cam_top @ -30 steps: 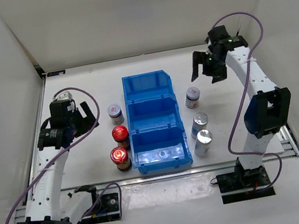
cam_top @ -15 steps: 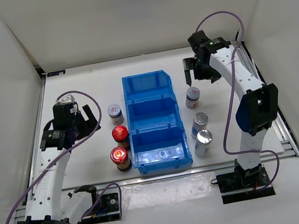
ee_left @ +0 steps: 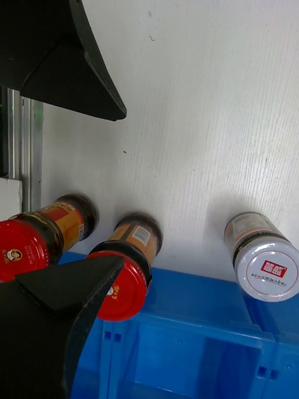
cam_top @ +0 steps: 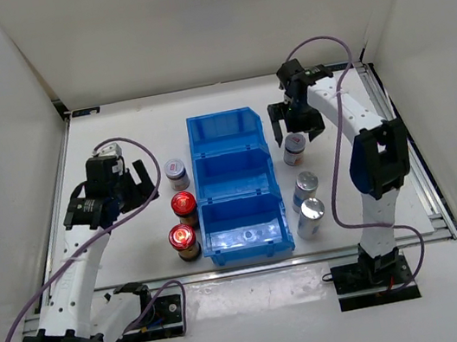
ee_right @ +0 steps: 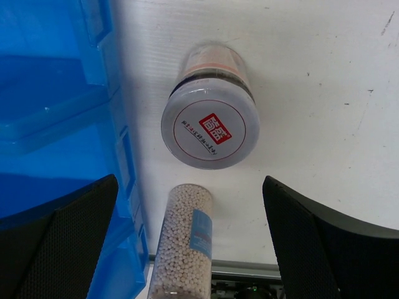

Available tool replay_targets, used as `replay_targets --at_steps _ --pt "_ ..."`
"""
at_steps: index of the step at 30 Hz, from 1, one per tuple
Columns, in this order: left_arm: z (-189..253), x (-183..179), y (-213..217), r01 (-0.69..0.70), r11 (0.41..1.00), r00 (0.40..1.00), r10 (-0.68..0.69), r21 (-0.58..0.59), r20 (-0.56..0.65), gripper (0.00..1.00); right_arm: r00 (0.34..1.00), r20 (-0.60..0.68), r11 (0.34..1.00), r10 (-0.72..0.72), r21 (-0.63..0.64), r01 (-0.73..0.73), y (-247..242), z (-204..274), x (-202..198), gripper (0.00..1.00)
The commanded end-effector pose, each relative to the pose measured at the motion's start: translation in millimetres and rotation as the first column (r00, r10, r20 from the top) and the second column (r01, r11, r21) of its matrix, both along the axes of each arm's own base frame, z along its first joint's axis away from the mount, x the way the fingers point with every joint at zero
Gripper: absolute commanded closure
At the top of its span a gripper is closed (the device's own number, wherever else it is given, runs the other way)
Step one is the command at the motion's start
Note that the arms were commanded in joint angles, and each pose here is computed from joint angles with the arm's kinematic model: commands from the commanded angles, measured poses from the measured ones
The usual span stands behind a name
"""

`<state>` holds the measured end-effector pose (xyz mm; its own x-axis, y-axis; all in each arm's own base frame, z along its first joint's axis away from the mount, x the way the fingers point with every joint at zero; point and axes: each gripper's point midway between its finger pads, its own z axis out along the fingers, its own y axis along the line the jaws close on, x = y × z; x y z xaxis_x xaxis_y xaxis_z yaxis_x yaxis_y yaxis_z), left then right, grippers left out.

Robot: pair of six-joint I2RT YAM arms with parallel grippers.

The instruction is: Organize the condiment bottles

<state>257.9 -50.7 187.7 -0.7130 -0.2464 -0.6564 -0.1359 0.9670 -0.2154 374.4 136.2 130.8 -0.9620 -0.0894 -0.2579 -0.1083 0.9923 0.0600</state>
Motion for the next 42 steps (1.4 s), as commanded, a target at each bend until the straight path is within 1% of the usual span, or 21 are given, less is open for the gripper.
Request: replay_targets --at_steps 1,2,4,8,11,15,16,18,19,21,22,26,28,29,30,31,32,33,34,36,42 --pt "0 -3 4 0.025 0.999 1.0 -0.025 0.039 -0.011 0.0 1.0 -0.021 1.0 -0.002 0.008 0.002 5 -12 4 0.0" --pt "0 -2 11 0.005 0.997 1.0 -0.004 0.074 -0.007 0.0 0.999 -0.034 1.0 -0.006 -0.01 0.005 3 -19 5 0.0" --pt "0 -2 16 -0.004 0.995 1.0 0.004 0.1 -0.003 0.0 0.998 -0.043 0.998 -0.036 -0.045 0.034 -3 -23 6 0.01" --pt "-2 -4 14 0.005 0.996 1.0 -0.003 0.094 -0.015 0.0 0.996 -0.078 0.998 -0.036 -0.058 0.032 -5 -34 -1 0.01" --pt "-2 -4 16 0.005 0.994 1.0 -0.004 0.107 -0.014 0.0 0.998 -0.055 0.998 -0.038 -0.059 0.035 -5 -34 5 0.05" --pt "-1 -2 15 0.007 0.994 1.0 -0.006 0.105 -0.015 0.0 0.997 -0.069 0.998 -0.036 -0.055 0.032 -3 -43 7 0.18" --pt "0 0 15 0.008 0.994 1.0 -0.006 0.105 -0.016 0.0 0.997 -0.069 0.998 -0.036 -0.055 0.032 -3 -43 7 0.27" --pt "-2 0 13 0.015 0.995 1.0 -0.012 0.1 -0.026 0.0 0.997 -0.066 0.997 -0.038 -0.063 0.034 -4 -43 7 0.36" --pt "3 4 13 0.013 0.995 1.0 -0.012 0.097 -0.008 0.0 0.998 -0.03 0.995 -0.057 -0.086 0.054 -9 -35 12 0.43" --pt "1 4 13 0.014 0.995 1.0 -0.012 0.098 -0.017 0.0 0.997 0.011 0.993 -0.074 -0.09 0.075 -10 -23 18 0.48" --pt "1 4 13 0.014 0.995 1.0 -0.012 0.098 -0.017 0.0 0.997 0.026 0.994 -0.074 -0.084 0.076 -10 -15 19 0.55" --pt "-2 5 12 0.008 0.996 1.0 -0.005 0.094 -0.026 0.0 0.991 0.093 0.992 -0.092 -0.077 0.099 -11 12 28 0.69" --pt "-2 5 10 0.014 0.996 1.0 -0.012 0.087 -0.027 0.0 0.987 0.129 0.992 -0.095 -0.075 0.106 -9 24 28 0.69" --pt "-2 5 10 0.014 0.996 1.0 -0.012 0.087 -0.027 0.0 0.987 0.13 0.992 -0.095 -0.075 0.106 -9 24 28 0.67" --pt "-4 5 10 0.015 0.996 0.999 -0.012 0.088 -0.036 0.0 0.986 0.139 0.992 -0.096 -0.071 0.106 -8 25 31 0.6" --pt "-4 5 10 0.015 0.996 0.999 -0.012 0.088 -0.037 0.0 0.986 0.139 0.992 -0.087 -0.074 0.098 -9 25 31 0.46" --pt "-4 5 10 0.015 0.996 0.999 -0.012 0.088 -0.037 0.0 0.987 0.139 0.994 -0.084 -0.062 0.094 -6 22 34 0.2" --pt "-6 6 10 0.009 0.996 0.999 -0.005 0.084 -0.046 0.0 0.985 0.156 0.995 -0.076 -0.058 0.086 -4 23 38 0.11" --pt "-6 6 8 0.015 0.997 0.999 -0.011 0.077 -0.047 0.0 0.988 0.138 0.996 -0.064 -0.059 0.073 -3 16 38 0.07" --pt "-5 8 8 0.015 0.997 0.999 -0.011 0.077 -0.047 0.0 0.987 0.145 0.996 -0.065 -0.056 0.073 0 16 45 0.03" --pt "-3 12 7 0.015 0.997 0.999 -0.011 0.077 -0.048 0.0 0.993 0.101 0.998 -0.06 -0.017 0.062 7 -7 64 0.03"
